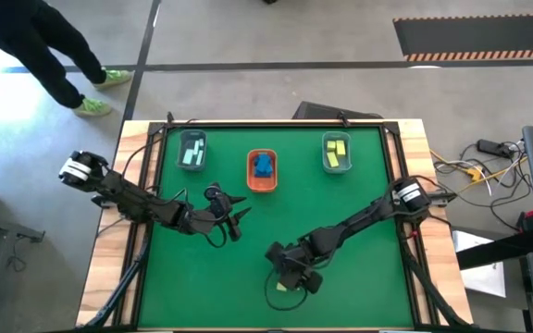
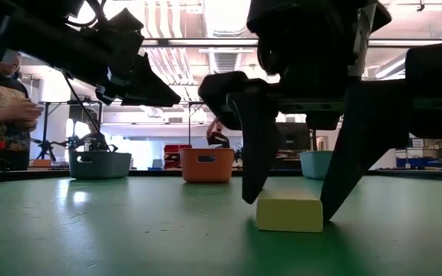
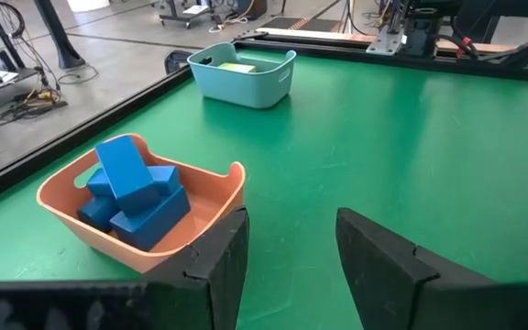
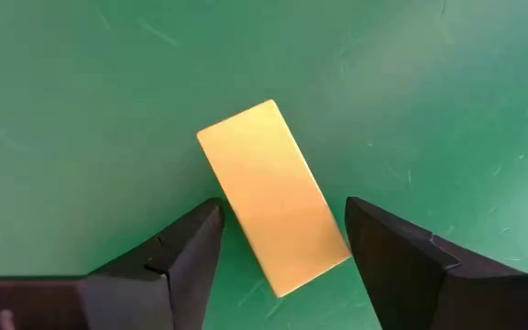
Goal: Sort & place blocks by color
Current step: Put the yellow wooden block into the green bin
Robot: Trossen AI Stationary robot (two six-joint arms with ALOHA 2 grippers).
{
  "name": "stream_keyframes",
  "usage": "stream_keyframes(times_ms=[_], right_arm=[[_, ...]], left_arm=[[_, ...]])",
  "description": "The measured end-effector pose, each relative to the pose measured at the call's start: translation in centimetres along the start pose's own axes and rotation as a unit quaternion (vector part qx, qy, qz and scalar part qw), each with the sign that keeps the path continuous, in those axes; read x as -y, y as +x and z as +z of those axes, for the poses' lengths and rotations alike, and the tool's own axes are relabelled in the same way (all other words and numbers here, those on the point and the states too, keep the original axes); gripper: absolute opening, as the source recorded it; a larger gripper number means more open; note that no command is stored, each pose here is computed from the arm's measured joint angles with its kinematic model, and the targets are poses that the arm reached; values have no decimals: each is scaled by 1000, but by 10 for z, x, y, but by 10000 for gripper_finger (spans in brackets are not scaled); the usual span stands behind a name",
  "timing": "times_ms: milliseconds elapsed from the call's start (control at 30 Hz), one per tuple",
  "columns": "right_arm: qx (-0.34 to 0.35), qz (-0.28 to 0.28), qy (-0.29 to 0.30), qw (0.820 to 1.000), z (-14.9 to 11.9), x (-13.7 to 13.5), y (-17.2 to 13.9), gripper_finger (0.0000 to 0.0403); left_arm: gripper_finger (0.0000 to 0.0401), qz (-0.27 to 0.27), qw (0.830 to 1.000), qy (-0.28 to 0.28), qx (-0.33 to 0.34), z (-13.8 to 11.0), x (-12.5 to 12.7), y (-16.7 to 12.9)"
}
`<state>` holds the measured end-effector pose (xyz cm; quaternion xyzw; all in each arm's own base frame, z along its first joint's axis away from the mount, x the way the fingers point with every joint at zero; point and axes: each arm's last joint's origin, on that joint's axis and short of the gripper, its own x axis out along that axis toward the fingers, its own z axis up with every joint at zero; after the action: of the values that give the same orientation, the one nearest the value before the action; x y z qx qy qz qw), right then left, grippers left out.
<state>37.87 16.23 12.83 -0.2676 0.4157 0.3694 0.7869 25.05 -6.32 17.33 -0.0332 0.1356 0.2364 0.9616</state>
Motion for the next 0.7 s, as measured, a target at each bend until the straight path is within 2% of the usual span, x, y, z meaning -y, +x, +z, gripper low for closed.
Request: stream_keyframes(times_ms=[333,533,700], right_arm=[[19,36,19,999,-11,13,1,120],[22,34,24,999,-12,16,-1,118],[13,20,74,997,-10,18,-18,118]], left_arm=[[151,1,1000,0,0,0,0,0],[151,3,1000,0,0,0,-1,1],[151,2,1000,-1,1,1,-1,1]])
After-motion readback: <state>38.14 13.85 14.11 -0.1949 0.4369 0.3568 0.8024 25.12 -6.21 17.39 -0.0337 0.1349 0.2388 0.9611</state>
